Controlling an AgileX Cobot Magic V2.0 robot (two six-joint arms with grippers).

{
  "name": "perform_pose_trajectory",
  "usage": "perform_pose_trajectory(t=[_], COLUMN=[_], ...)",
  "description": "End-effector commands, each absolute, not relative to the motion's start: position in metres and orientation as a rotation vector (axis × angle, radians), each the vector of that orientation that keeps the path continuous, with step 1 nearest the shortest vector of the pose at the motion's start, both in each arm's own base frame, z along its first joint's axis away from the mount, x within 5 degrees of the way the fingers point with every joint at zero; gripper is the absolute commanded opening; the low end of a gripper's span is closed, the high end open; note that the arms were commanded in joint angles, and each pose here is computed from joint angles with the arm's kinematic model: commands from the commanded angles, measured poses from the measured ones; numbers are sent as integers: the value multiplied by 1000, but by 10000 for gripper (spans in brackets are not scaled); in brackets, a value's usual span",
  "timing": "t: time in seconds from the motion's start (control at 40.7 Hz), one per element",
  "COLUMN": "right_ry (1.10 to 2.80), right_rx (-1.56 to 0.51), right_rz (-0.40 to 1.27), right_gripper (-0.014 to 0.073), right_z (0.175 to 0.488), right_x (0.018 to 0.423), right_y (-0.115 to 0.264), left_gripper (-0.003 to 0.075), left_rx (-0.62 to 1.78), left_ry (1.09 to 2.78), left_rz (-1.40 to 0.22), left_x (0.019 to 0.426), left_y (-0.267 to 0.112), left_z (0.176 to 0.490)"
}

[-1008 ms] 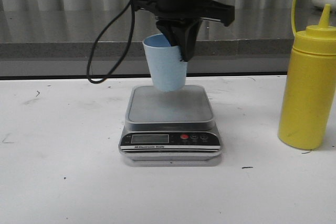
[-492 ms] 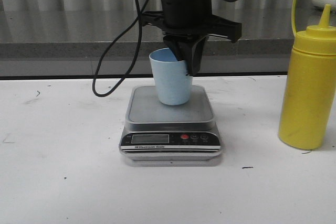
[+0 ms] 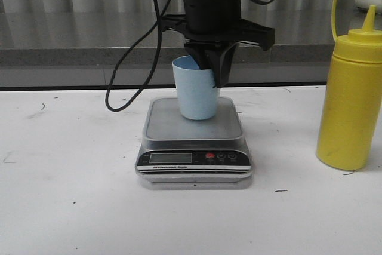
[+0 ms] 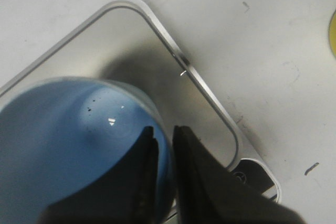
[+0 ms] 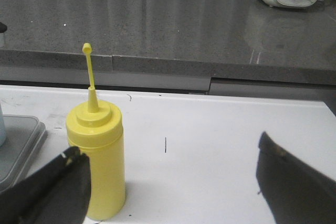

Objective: Pour seasoning into cup on scale with both arms

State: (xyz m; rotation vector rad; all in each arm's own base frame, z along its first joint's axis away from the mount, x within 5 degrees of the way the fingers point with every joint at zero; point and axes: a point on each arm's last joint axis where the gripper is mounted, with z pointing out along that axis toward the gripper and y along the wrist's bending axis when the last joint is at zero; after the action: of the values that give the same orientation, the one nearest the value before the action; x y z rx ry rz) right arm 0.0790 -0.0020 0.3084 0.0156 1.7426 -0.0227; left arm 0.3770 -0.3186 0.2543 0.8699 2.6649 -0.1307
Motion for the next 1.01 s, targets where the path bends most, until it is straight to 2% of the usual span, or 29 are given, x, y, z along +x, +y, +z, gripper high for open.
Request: perform_pose_trajectory(t=[0.0, 0.049, 0.147, 0.393, 0.713, 0.983], right_ry=[1642, 1642, 1642, 1642, 1642, 1641], right_rx=[16, 16, 16, 16, 16, 16], right_rz=[-26, -26, -26, -26, -26, -26], right_gripper=[652, 652, 652, 652, 652, 652], right_z=[326, 326, 326, 326, 326, 326], right_x=[81, 81, 81, 81, 81, 81], right_y=[-2, -2, -2, -2, -2, -2], left_gripper=[288, 360, 441, 452, 430, 272], left_rx=[842, 842, 842, 833, 805, 789], left_ry=[2595, 2595, 2595, 2570, 2494, 2468], left_rz=[-172, -172, -172, -186, -234, -207], left_x=[369, 369, 369, 365, 351, 327], left_y=[-313, -313, -313, -310, -298, -270], left_z=[295, 295, 295, 308, 349, 380])
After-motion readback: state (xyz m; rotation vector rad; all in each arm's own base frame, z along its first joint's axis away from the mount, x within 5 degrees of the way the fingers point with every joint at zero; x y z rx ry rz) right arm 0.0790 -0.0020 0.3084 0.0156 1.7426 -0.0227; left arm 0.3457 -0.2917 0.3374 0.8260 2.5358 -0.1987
